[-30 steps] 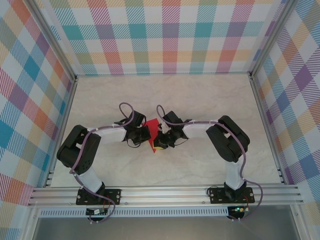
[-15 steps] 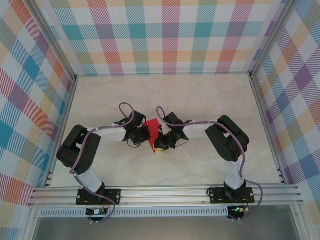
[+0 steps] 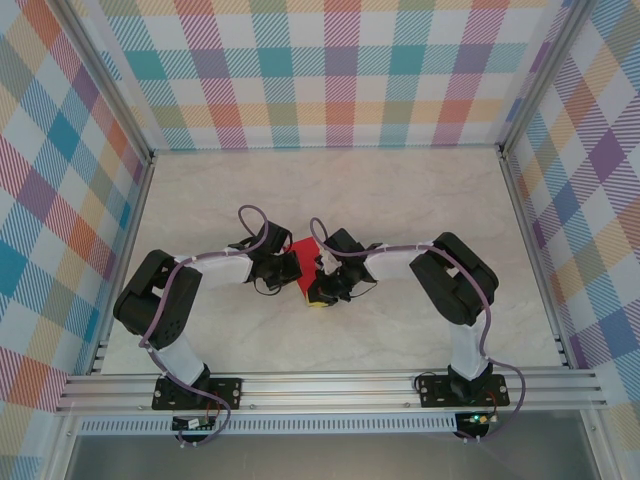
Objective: Fold a paper plane with a square sheet of paper (pick it up from the middle)
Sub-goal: Third fold the triangle at the center of the table.
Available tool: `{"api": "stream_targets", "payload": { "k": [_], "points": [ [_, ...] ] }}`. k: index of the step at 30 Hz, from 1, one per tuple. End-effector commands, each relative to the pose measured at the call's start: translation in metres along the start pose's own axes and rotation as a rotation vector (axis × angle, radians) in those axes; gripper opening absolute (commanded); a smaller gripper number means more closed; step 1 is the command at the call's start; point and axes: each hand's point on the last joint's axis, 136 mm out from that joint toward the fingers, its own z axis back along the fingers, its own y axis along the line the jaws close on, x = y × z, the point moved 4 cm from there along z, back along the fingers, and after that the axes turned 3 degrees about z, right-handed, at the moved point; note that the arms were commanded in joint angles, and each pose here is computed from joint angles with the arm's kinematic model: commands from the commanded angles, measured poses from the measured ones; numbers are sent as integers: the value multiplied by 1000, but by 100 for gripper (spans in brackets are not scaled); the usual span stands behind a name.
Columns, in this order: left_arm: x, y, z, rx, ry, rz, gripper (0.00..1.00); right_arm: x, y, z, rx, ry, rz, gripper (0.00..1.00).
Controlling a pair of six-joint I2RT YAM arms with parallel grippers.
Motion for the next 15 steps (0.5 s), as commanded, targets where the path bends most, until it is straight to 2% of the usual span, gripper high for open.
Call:
{"api": "stream_targets", "payload": {
  "k": [1, 6, 9, 15],
  "points": [
    [-10, 28, -6, 110, 19, 31, 0, -5, -13, -2, -91, 9, -12, 3],
    [-9, 27, -4, 110, 15, 28, 0, 8, 22, 29, -42, -119, 86, 3],
    [-10, 27, -4, 109, 15, 23, 0, 17, 22, 37, -64, -171, 88, 4],
    [-10, 26, -5, 102, 19, 23, 0, 31, 15, 31, -83, -178, 69, 3]
  ]
}}
